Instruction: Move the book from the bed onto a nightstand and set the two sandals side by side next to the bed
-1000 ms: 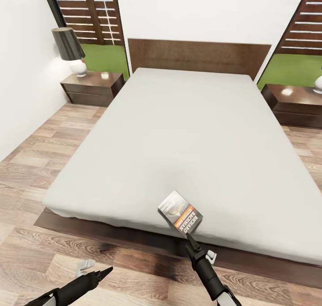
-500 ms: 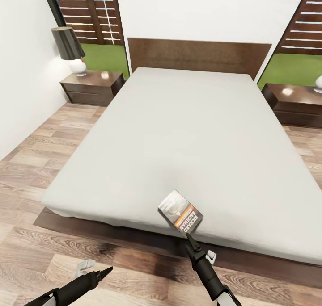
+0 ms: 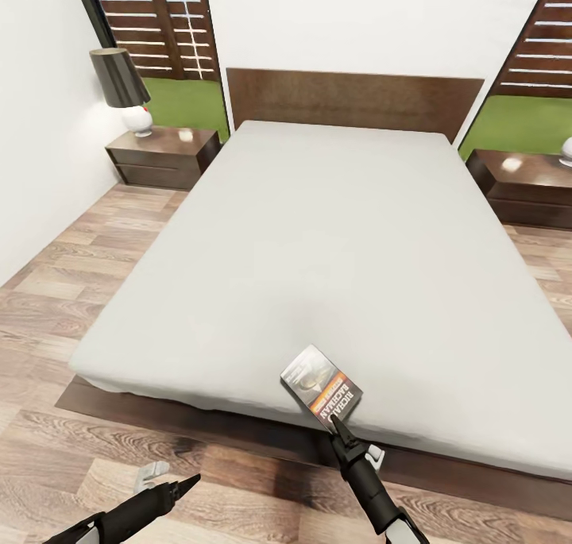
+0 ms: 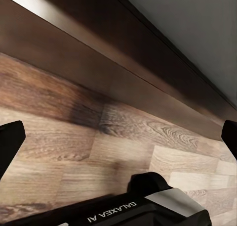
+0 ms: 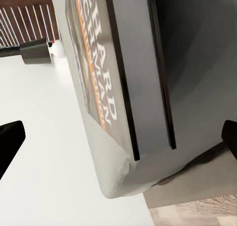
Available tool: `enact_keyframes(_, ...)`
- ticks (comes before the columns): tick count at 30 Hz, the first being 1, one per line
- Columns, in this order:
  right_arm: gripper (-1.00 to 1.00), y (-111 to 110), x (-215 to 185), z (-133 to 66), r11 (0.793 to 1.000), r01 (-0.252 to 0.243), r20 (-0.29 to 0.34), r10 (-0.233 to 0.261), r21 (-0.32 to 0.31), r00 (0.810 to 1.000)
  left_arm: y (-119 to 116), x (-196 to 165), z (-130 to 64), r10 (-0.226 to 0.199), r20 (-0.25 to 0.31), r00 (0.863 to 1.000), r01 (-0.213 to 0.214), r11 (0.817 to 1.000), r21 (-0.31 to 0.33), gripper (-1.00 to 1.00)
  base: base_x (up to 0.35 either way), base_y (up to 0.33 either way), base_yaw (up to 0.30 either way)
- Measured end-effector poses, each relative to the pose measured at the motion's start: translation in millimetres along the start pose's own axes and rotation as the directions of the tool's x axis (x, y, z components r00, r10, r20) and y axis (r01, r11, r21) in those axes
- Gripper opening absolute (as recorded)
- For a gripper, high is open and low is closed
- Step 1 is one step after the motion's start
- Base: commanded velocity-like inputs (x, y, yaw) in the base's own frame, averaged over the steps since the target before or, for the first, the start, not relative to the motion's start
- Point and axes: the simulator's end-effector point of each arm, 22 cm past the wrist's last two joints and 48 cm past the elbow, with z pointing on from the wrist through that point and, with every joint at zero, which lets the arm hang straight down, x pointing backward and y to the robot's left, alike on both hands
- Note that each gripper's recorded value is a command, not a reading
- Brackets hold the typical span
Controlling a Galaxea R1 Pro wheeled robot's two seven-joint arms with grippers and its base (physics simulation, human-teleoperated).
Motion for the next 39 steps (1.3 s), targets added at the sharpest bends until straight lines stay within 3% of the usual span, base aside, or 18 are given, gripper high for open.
enact_keyframes(21,1.00,0.2,-0.2,0.2,1.000,0.000,0.000,0.000,-0.001,1.000,-0.2,0.2,0.0,0.001,-0.001,1.000,-0.001,1.000,0.001,1.00,0.043,0.000,0.000)
enact_keyframes(22,-1.00,0.3,-0.1,0.3,1.000,0.001,-0.001,-0.001,-0.001,1.000,-0.2,0.2,0.0,0.001,-0.001,1.000,-0.001,1.000,0.001,1.00,0.002,0.000,0.000)
enact_keyframes(39,-1.00,0.8,-0.4,0.3,1.000,0.001,0.000,-0.001,-0.002,1.000,-0.2,0.2,0.0,0.001,-0.001,1.000,-0.001,1.000,0.001,1.00,0.000,0.000,0.000)
